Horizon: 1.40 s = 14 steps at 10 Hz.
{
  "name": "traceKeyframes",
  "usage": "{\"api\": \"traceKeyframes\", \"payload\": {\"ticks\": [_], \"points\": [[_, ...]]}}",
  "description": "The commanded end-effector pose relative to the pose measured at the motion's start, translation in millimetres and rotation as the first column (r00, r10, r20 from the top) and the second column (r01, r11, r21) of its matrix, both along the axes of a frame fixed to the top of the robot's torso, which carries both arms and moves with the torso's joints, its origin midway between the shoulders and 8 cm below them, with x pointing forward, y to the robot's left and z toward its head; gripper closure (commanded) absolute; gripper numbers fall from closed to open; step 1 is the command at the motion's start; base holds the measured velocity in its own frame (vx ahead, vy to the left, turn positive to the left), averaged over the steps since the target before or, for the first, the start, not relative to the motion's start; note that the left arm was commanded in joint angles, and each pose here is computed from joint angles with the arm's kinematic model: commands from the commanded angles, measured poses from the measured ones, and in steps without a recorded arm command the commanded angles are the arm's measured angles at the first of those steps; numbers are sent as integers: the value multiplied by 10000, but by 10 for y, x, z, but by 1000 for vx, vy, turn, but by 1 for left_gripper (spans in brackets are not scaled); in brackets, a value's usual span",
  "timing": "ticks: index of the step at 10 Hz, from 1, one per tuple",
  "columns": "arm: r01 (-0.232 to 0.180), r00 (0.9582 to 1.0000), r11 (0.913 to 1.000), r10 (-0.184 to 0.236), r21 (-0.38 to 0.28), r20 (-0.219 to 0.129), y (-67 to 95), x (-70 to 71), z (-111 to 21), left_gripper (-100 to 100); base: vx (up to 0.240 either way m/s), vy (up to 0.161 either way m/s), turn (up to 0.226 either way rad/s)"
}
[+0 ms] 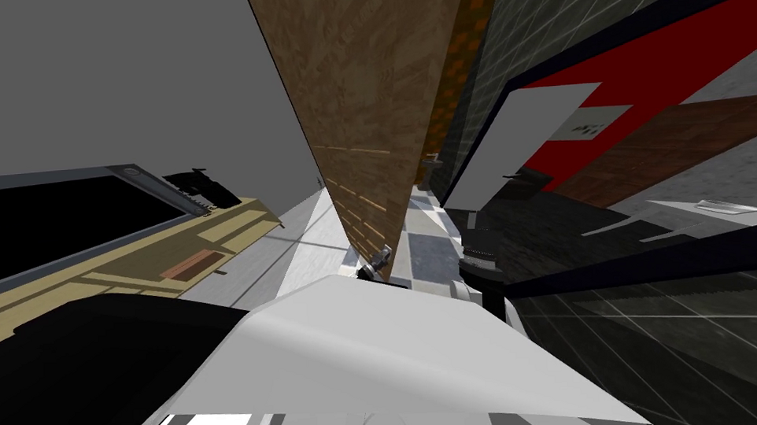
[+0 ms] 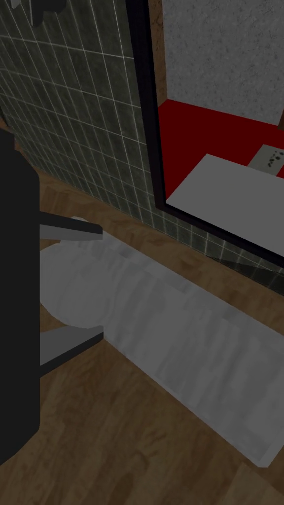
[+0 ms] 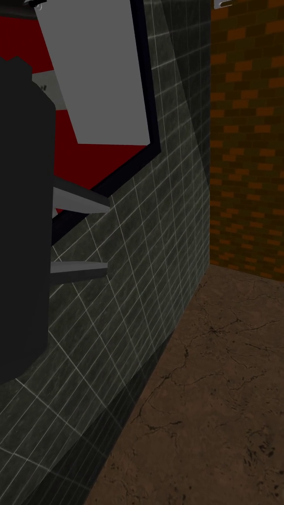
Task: Push the door open
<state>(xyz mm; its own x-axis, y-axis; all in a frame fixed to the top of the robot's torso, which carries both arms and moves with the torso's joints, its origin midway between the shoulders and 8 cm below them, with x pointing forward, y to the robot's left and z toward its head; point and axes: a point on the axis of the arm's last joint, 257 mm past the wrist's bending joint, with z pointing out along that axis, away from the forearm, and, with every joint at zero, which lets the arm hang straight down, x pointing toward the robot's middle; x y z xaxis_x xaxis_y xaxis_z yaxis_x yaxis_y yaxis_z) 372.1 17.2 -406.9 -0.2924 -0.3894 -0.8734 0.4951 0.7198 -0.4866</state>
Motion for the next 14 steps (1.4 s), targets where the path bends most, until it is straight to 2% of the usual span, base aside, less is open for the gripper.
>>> {"api": "traceKeyframes", "payload": {"ticks": [1, 2, 4, 5, 6, 7, 8, 9, 11, 12, 13, 14], "points": [[-242, 9995, 9984, 231, -503, -212, 91, 86, 43, 100, 3, -10, -49], [-243, 9995, 9983, 231, -532, -233, 91, 86, 43, 100, 4, -7, -32], [-533, 9967, 9911, 452, -1222, -679, 172, 135, 48, 100, 5, -4, -81], [-543, 9961, 9895, 444, -1337, -761, 172, 135, 48, 100, 3, -2, -34], [-702, 9937, 9832, 541, -1684, -985, 213, 160, 52, 100, 2, -8, -62], [-709, 9933, 9822, 535, -1740, -1025, 213, 160, 52, 100, 3, -3, -28], [-877, 9901, 9738, 620, -2100, -1261, 255, 185, 55, 100, 5, -5, -66], [-882, 9898, 9729, 615, -2138, -1287, 255, 185, 55, 100, 5, -3, -30], [-1240, 9822, 9520, 776, -2799, -1712, 341, 236, 62, 100, 10, -6, -85], [-1265, 9806, 9475, 748, -2937, -1810, 341, 236, 62, 100, 11, -1, -47], [-1458, 9759, 9336, 814, -3273, -2026, 385, 262, 66, 100, 6, -9, -60], [-1470, 9751, 9313, 799, -3332, -2068, 385, 262, 66, 100, 1, -10, -28]]}}
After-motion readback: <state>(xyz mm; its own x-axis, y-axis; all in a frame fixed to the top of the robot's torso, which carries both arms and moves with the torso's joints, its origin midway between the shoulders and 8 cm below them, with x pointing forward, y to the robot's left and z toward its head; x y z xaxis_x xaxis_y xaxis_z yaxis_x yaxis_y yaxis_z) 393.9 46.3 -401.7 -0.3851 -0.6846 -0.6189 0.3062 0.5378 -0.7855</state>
